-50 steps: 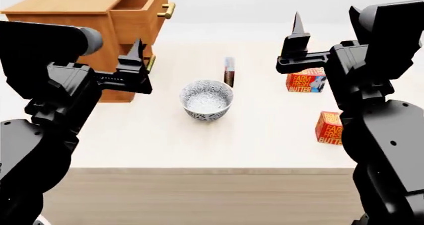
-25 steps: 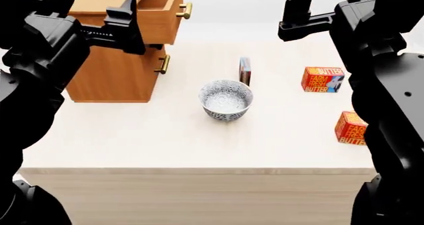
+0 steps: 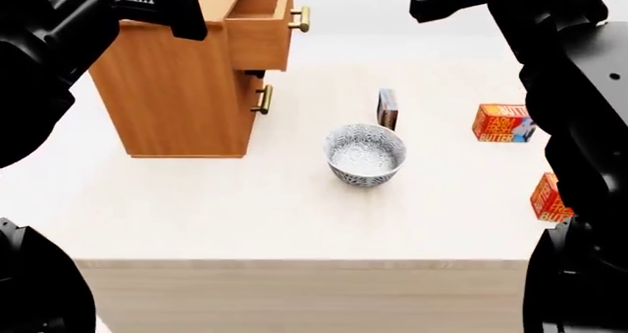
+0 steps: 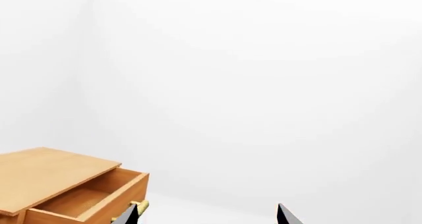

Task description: Put the chocolate pudding in the top drawer of the cabinet and close it.

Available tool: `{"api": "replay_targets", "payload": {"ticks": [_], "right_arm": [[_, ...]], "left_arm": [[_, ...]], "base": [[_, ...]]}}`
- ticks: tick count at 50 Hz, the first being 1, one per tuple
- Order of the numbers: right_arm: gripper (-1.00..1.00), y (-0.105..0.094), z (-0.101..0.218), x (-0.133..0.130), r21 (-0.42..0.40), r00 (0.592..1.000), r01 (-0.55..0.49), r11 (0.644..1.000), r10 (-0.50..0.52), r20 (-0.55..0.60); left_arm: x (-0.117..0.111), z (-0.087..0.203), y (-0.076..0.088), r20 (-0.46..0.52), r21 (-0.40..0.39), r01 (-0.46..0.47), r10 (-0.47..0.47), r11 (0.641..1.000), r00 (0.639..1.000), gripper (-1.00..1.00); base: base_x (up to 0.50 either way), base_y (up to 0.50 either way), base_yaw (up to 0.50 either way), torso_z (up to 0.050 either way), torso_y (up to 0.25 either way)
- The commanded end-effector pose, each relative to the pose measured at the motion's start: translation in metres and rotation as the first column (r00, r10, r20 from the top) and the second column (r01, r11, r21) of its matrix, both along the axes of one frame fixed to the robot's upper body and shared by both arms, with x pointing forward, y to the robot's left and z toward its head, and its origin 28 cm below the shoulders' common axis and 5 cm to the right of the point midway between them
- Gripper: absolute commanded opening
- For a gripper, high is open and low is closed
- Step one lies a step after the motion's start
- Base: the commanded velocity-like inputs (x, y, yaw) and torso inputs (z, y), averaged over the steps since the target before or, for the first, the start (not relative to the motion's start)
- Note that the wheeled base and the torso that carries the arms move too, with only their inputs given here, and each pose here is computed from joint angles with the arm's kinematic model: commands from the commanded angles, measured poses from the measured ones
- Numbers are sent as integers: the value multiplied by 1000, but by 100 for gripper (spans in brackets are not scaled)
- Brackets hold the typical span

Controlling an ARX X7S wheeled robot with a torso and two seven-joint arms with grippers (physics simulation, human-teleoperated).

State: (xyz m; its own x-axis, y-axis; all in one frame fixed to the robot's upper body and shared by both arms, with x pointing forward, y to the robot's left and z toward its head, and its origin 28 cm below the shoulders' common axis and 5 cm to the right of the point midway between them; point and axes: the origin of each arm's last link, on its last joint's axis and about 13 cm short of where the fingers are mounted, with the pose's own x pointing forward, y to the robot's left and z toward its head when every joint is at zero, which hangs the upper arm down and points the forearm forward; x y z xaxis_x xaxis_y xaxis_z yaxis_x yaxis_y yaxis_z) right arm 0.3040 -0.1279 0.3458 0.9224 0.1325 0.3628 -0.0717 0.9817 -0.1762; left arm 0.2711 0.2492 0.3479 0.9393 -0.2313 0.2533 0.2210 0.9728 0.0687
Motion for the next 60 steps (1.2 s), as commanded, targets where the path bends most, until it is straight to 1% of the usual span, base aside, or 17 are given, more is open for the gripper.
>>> {"api": "replay_targets", "payload": {"ticks": [1,4,12,23,39,60], "right_arm": [[100,2,8,6,15,999,-18,1000,19,-32],[100,3,8,7,18,999,-26,1000,26,-44],[100,1,-3,9,16,994,-27,1000,28,-108],[100,-3,-17,16,5,986,-6,1000,7,-166],[100,-13,-22,33,2,980,53,999,-51,-190],[100,-19,-10,38,-1,983,79,997,-78,-168]], "left_arm": [[-4,11,3,-28,0,8,-8,1000,1000,100],[-3,11,4,-34,-2,2,-2,1000,999,100],[-4,-2,5,-120,-38,-2,-2,999,993,100],[-6,-10,3,-181,-37,9,-16,999,983,100],[3,-7,0,-181,-26,35,-39,999,983,100],[4,-4,0,-176,-26,41,-45,999,983,100]], "base": [[129,188,0,0,0],[134,191,0,0,0],[138,188,0,0,0],[137,189,0,0,0],[137,188,0,0,0],[174,177,0,0,0]]}}
